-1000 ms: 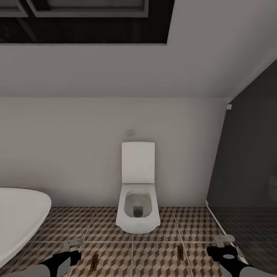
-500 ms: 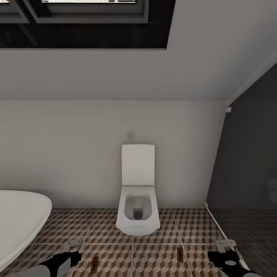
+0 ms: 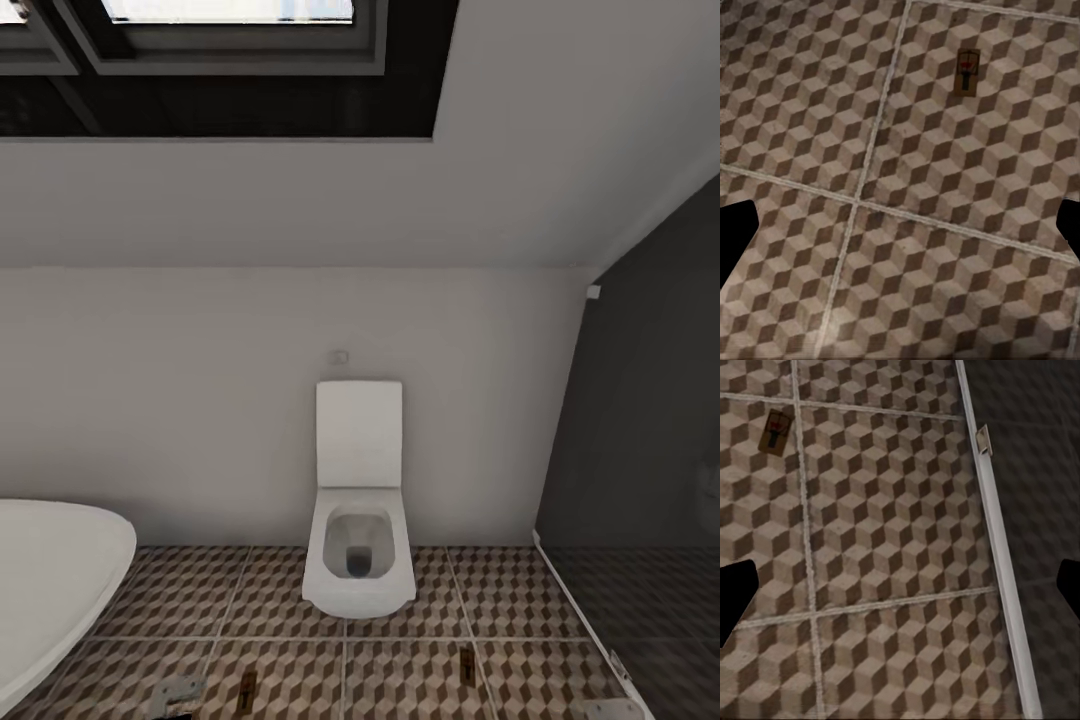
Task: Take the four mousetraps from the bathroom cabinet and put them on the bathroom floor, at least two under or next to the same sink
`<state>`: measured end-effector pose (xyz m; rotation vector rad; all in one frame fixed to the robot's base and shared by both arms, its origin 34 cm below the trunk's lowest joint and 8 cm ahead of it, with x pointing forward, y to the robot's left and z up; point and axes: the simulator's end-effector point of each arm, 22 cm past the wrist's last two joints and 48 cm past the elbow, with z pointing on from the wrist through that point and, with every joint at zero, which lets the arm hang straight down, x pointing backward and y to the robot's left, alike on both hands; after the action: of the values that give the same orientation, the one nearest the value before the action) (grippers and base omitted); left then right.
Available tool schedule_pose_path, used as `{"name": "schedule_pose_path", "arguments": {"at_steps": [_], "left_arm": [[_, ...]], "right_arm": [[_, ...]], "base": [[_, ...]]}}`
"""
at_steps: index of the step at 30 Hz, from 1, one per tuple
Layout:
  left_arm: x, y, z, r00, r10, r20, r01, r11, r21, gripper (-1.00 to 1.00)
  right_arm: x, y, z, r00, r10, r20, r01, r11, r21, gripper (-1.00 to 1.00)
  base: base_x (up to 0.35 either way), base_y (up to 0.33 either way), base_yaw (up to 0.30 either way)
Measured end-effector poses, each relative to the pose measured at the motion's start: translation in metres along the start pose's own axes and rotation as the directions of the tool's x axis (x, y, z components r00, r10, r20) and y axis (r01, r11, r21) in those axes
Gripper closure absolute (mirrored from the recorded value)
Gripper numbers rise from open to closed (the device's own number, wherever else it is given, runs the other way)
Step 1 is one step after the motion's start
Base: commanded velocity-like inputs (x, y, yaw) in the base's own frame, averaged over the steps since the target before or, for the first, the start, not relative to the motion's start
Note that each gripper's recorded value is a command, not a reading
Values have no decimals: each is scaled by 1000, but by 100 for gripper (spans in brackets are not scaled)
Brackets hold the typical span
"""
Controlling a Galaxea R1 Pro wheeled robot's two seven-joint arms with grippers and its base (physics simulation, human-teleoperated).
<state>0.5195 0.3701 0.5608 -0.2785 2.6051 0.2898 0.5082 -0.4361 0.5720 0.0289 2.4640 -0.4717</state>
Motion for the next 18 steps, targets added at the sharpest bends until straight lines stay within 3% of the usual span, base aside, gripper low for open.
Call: {"name": "schedule_pose_path", "arguments": {"at_steps": [9, 18], "left_arm": [[28, 7, -12, 1000, 8, -17, -8, 1000, -7, -100], [83, 8, -28, 995, 27, -91, -27, 1000, -1, -100]], "right_arm": [[23, -4, -15, 999, -1, -42, 1, 1000, -2, -100], [73, -2, -38, 993, -27, -114, 24, 999, -31, -100]], "base": [[0, 0, 0], [0, 0, 0]]}}
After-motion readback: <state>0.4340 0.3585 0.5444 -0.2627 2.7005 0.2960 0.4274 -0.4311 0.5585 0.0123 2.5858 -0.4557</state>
